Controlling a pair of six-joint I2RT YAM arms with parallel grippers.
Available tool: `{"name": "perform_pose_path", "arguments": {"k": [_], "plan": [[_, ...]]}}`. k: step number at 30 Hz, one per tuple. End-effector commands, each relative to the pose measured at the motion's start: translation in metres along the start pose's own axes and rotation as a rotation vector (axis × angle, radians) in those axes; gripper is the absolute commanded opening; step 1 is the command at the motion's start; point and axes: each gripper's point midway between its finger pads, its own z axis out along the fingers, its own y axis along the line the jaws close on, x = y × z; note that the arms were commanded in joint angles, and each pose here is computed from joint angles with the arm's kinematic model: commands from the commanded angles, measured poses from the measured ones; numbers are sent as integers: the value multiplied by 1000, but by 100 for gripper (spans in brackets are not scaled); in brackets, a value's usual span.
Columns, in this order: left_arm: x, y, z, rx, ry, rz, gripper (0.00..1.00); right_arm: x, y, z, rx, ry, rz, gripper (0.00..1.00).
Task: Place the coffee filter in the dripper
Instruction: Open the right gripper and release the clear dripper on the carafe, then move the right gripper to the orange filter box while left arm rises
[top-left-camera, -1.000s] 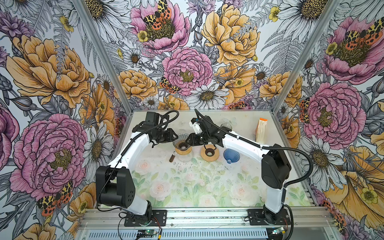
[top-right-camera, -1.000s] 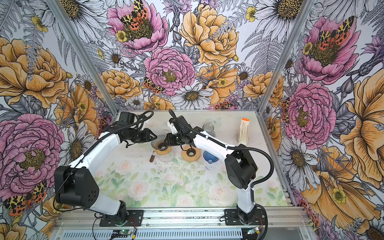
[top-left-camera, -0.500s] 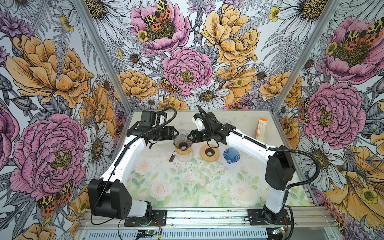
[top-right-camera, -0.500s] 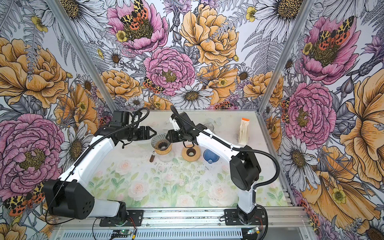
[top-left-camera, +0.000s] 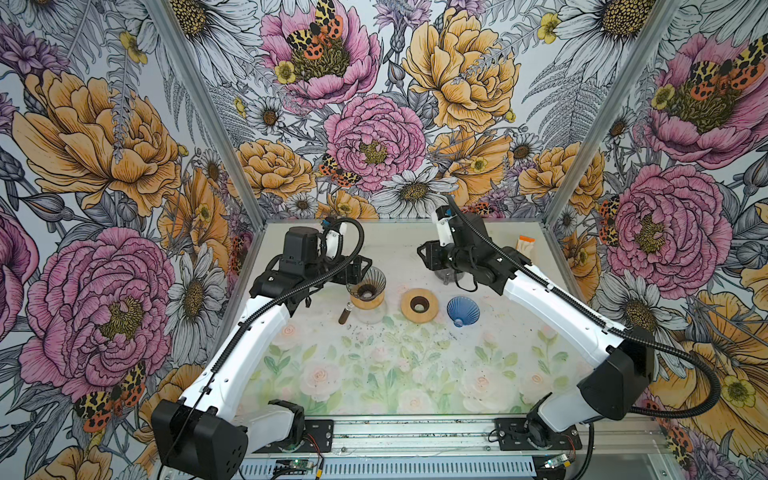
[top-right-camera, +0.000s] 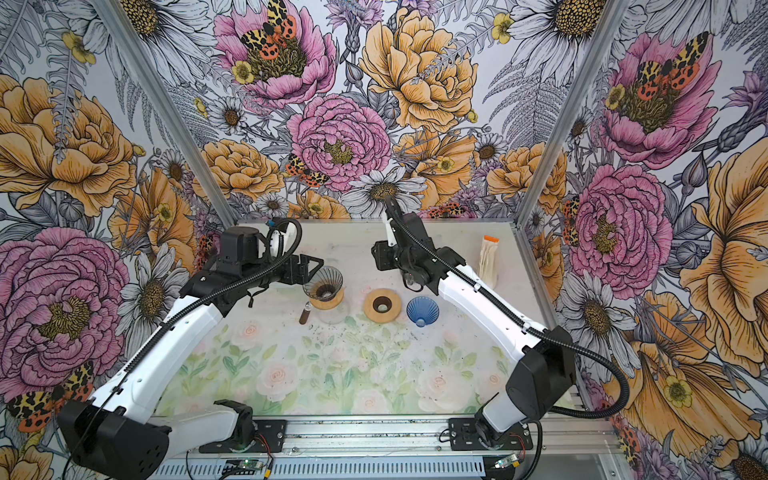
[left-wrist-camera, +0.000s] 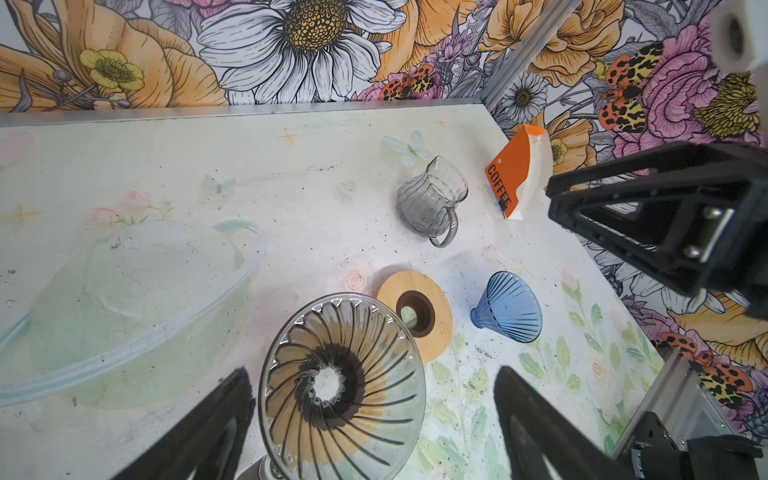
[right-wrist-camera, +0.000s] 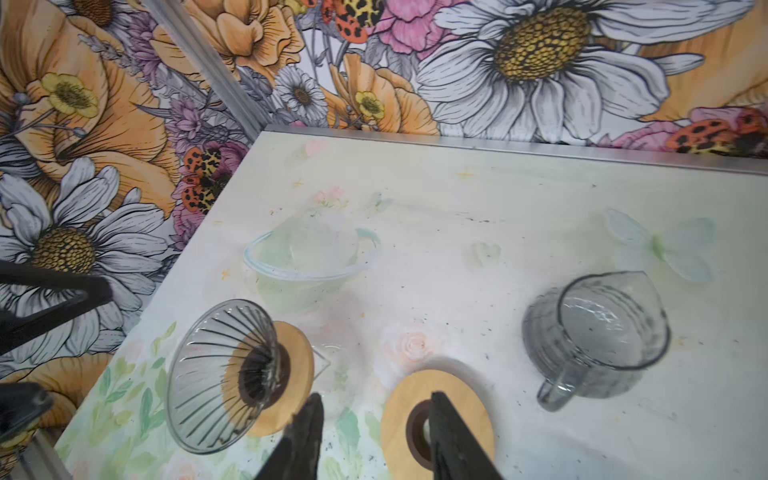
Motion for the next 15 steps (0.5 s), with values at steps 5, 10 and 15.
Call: {"name": "perform_pose_path", "arguments": {"k": [5,10,15], "plan": [[-22,-32,-12,44,-169,68,93,6,-96,-43,235,-48,89,41],[-19,-53,-15,79,-215,103,99,17,-152,-62,360,-61,160,38],[-16,-69,-11,109,-237,124,99,32,-200,-71,466,-45,230,35]]}}
